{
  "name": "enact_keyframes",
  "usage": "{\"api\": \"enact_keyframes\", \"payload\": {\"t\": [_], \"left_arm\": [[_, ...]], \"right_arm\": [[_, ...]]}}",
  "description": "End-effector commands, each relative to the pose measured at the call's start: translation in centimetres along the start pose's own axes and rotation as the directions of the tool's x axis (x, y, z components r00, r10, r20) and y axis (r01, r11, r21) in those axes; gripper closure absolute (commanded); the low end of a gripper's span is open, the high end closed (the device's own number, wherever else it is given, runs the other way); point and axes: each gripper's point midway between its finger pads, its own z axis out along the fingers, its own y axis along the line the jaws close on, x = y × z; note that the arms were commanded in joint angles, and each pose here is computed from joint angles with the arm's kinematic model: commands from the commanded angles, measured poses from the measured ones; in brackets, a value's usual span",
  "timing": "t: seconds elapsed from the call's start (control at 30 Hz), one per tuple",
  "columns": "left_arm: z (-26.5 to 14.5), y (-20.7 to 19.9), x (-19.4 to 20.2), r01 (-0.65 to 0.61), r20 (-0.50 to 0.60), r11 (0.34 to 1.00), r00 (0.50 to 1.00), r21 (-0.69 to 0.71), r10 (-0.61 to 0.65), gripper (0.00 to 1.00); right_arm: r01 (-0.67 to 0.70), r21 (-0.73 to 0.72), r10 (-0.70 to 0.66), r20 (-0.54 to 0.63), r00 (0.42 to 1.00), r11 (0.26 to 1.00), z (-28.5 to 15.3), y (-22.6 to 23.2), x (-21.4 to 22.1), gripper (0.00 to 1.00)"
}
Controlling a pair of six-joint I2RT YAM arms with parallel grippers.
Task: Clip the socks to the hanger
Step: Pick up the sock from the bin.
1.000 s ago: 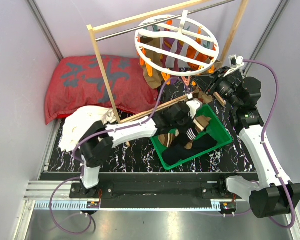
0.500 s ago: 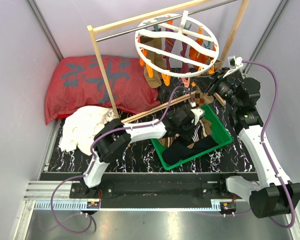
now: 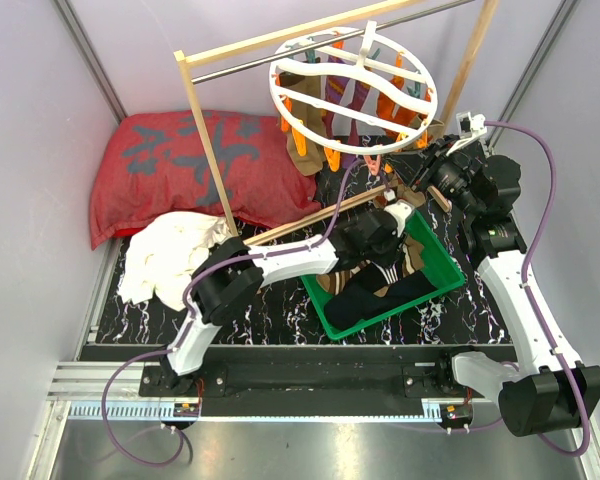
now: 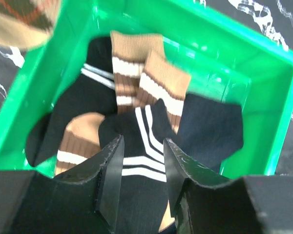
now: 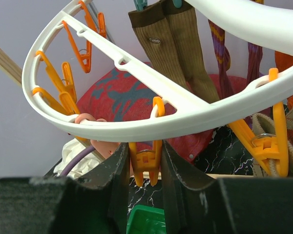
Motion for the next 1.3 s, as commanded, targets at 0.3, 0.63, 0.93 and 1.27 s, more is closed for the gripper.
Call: {"api": "enact_keyframes", "payload": {"t": [0.3,0.63,0.93,1.27], "left_arm": [[3.1,-0.1,-1.0,-0.033,0.051,0.997,0.998,-0.067,0.036,0.66],[-0.2,-0.5,-3.4,-0.041,0.111,0.998,0.993,-0.057,0.047,1.00],[-7.2,-1.1,-8.8,-0.029,0.295,0.999,0.955,-0.022,0.034,1.00],[-13.3,-0.3,-12.8,-0.004,0.473,0.997,0.881,0.075,-0.032,1.00]], "right_arm": [[-0.028,0.039,0.030,-0.050,0.998,0.999,-0.3,-0.9,1.8,1.00],[-0.027,0.043,0.030,-0.051,0.998,0.999,-0.4,-0.9,1.9,1.00],[-0.015,0.045,0.017,-0.050,0.999,0.999,-0.7,-0.8,1.8,1.00],[-0.016,0.043,0.019,-0.064,0.998,0.999,-0.7,-0.9,2.2,1.00]]}}
